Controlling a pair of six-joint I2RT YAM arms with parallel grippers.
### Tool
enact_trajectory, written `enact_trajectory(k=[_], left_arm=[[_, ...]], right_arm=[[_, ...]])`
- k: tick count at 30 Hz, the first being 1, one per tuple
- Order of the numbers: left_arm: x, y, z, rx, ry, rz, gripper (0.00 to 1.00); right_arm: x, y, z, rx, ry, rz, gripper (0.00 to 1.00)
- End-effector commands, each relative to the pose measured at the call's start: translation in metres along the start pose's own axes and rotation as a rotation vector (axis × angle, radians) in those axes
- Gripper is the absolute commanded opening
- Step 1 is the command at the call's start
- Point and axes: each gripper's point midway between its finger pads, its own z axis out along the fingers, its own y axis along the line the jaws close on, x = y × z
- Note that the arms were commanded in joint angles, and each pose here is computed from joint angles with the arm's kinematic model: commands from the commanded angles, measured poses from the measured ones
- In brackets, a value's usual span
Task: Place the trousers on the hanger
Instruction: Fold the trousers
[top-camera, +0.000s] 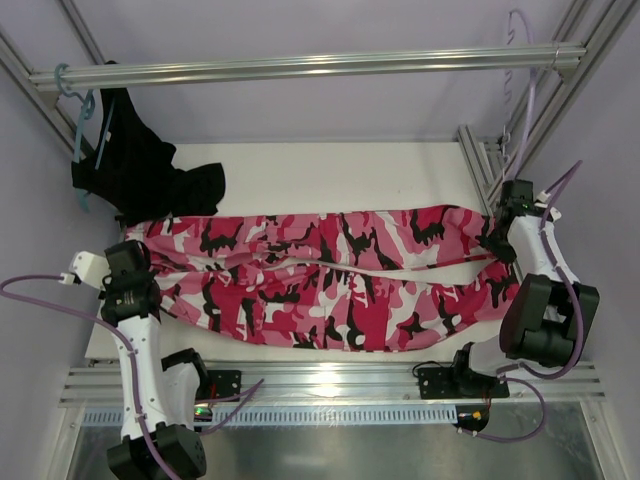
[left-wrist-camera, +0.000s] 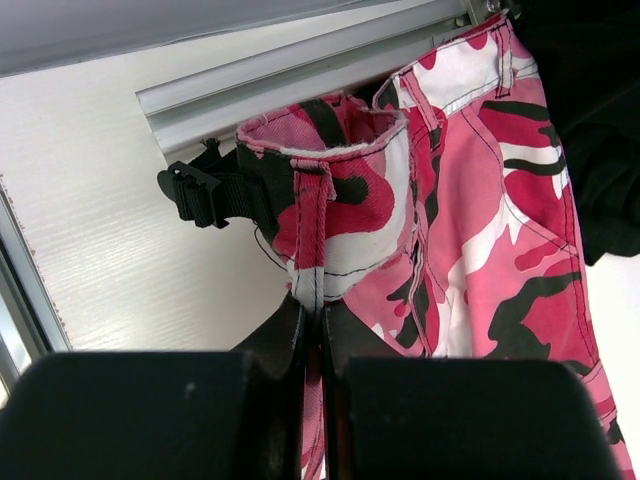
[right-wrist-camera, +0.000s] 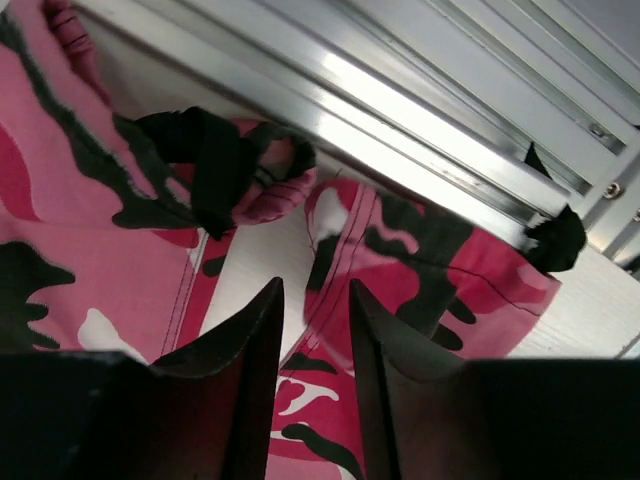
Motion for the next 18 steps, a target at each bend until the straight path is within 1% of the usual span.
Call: enact_trajectory(k=[1,2,3,4,5,6,8,9,10,12,13,15,16,18], left_arm=[[-0.020,-0.007,0.000,0.019,-0.087,-0.070,0.00],[-0.020,-0.007,0.000,0.024,-0.088,-0.075,0.00],[-0.020,-0.008,-0.001,0.028,-0.084,-0.075,0.00],[-0.020,-0.008,-0.001,0.029,-0.083,-0.072,0.00],[-0.020,-0.008,-0.001,0.027,-0.083,-0.068,0.00],[-0.021,-0.008,-0.002,0.026,-0.085,-0.068,0.00],[-0.022,-0.007,-0.002,0.023,-0.089,-0.066,0.00],[-0.021,-0.007,-0.002,0.023,-0.089,-0.065,0.00],[-0.021,-0.008,-0.002,0.025,-0.088,-0.067,0.00],[-0.021,-0.008,-0.002,0.030,-0.085,-0.066,0.00],[-0.020,-0.010,-0.002,0.038,-0.078,-0.065,0.00],[-0.018,-0.012,-0.003,0.050,-0.068,-0.060,0.00],[-0.019,-0.014,-0.003,0.058,-0.067,-0.062,0.00],[-0.019,-0.015,-0.004,0.063,-0.067,-0.053,0.00]], right_arm=[[-0.022,0.038,-0.013,-0.152,-0.073,-0.037,0.38],[-0.023,0.041,-0.017,-0.169,-0.077,-0.040,0.45],[-0.024,0.042,-0.021,-0.186,-0.082,-0.036,0.49],[-0.025,0.035,-0.026,-0.168,-0.089,-0.031,0.57],[-0.030,0.031,-0.032,-0.155,-0.103,-0.011,0.59],[-0.033,0.024,-0.037,-0.137,-0.109,0.005,0.61],[-0.034,0.004,-0.048,-0.094,-0.096,0.059,0.76],[-0.035,-0.010,-0.046,-0.071,-0.077,0.103,0.81],[-0.027,-0.024,-0.045,-0.055,-0.038,0.131,0.81],[-0.014,-0.037,-0.042,-0.064,0.025,0.188,0.82],[-0.002,-0.057,-0.032,-0.017,0.064,0.230,0.81],[0.008,-0.071,-0.034,-0.022,0.077,0.280,0.79],[0.021,-0.081,-0.028,0.001,0.101,0.299,0.77],[0.027,-0.090,-0.029,0.010,0.071,0.317,0.73]])
